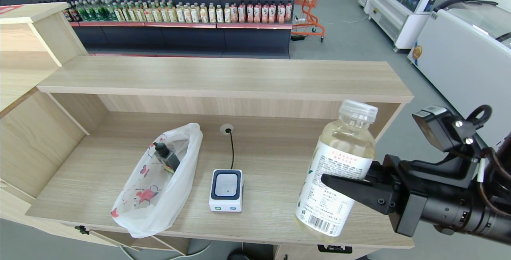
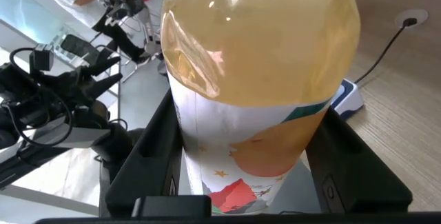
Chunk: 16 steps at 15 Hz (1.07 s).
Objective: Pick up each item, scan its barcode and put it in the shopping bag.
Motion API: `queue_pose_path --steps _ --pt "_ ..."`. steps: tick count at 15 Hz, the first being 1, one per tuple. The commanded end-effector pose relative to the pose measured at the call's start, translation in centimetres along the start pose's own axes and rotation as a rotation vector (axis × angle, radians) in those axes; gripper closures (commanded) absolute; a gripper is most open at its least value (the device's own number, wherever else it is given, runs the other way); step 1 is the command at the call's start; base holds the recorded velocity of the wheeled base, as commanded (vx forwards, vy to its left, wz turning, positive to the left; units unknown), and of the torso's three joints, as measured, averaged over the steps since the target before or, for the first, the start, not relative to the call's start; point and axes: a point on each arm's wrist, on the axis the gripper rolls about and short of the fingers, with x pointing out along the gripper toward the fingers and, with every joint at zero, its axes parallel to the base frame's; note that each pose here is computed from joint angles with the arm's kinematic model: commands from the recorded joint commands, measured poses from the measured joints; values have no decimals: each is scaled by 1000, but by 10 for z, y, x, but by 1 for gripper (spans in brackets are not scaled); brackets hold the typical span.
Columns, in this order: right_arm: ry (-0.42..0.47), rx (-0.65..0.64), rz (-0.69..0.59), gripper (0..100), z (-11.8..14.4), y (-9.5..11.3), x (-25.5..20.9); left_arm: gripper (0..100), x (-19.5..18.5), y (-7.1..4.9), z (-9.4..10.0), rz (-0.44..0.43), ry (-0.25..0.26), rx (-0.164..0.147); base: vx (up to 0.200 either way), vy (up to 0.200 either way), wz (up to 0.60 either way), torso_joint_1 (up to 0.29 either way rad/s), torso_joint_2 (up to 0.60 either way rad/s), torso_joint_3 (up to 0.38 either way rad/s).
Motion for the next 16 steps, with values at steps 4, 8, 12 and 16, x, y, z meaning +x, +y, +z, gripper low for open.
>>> queue_pose_path --steps 4,8,12,16 --pt "-12 -248 -139 100 6 -26 -14 0 0 0 0 0 0 0 0 0 0 0 0 0" --pt "137 -578 -361 100 -11 -83 -37 0 0 0 0 0 0 0 0 0 0 0 0 0" --pt "98 -668 -324 100 -23 -110 -24 0 0 0 0 0 0 0 0 0 0 0 0 0" --pt "17 -808 -29 100 -33 -122 -13 0 0 0 0 0 0 0 0 0 0 0 0 0"
